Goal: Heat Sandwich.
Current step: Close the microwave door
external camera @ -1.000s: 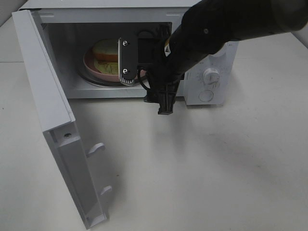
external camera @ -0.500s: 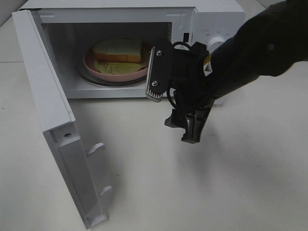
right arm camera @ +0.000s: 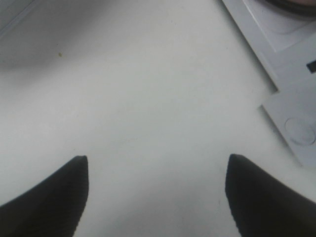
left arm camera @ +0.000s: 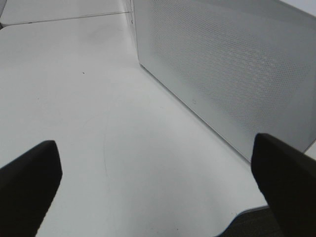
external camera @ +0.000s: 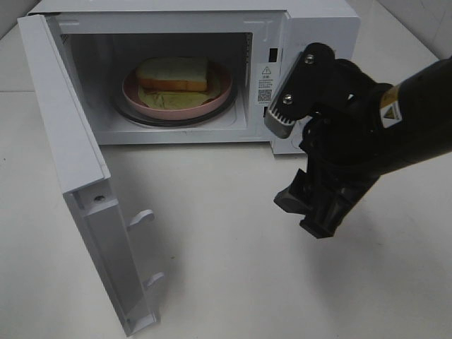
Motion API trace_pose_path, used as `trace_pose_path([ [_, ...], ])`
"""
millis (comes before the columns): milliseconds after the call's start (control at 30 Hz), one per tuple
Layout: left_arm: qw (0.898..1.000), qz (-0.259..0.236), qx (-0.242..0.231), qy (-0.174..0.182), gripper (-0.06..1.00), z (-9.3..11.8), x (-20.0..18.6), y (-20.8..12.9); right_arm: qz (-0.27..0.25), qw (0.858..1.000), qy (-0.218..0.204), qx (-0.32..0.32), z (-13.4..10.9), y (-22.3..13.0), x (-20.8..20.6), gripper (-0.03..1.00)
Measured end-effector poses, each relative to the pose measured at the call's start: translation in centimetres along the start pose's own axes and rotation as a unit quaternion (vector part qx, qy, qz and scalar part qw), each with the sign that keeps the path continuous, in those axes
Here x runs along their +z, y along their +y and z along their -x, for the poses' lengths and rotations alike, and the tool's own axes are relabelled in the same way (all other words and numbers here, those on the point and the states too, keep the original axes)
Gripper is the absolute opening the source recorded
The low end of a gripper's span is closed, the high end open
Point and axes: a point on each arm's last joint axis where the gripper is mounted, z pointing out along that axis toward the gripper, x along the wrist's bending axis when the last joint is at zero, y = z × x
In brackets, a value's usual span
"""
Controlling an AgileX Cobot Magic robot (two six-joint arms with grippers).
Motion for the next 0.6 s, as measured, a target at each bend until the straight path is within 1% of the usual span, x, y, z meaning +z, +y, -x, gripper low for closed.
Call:
trace_pose_path([
  [33,1.000,0.000,0.000,0.000,0.99,0.0,0.0,0.0,0.000,1.000,0.000,0.000,0.0,0.0,0.0,0.74],
  [67,1.000,0.000,0.000,0.000,0.99,0.0,0.0,0.0,-0.008,0.999,0.003,0.034,-0.2,-0.5,-0.9,0.74],
  [133,1.000,0.000,0.000,0.000,0.99,0.0,0.0,0.0,-0.014,0.998,0.005,0.067,-0.4,-0.9,-1.7,0.74],
  [167,1.000,0.000,0.000,0.000,0.99,0.0,0.0,0.0,-0.014,0.998,0.005,0.067,-0.4,-0.9,-1.7,0.74],
  [200,1.000,0.000,0.000,0.000,0.99,0.0,0.0,0.0,-0.018,0.995,0.006,0.098,-0.5,-1.2,-2.8,0.74],
  [267,1.000,0.000,0.000,0.000,0.99,0.0,0.0,0.0,-0.024,0.991,0.007,0.128,-0.7,-1.6,-3.8,0.74],
  [300,1.000,0.000,0.000,0.000,0.99,0.0,0.0,0.0,-0.029,0.988,0.008,0.154,-0.9,-2.0,-4.9,0.74],
  [433,1.000,0.000,0.000,0.000,0.99,0.0,0.0,0.0,-0.031,0.984,0.007,0.175,-1.1,-2.6,-6.4,0.74],
  [467,1.000,0.000,0.000,0.000,0.99,0.0,0.0,0.0,-0.034,0.982,0.007,0.187,-1.4,-3.1,-7.6,0.74],
  [600,1.000,0.000,0.000,0.000,0.99,0.0,0.0,0.0,-0.045,0.980,0.010,0.195,-1.8,-3.9,-9.1,0.74],
])
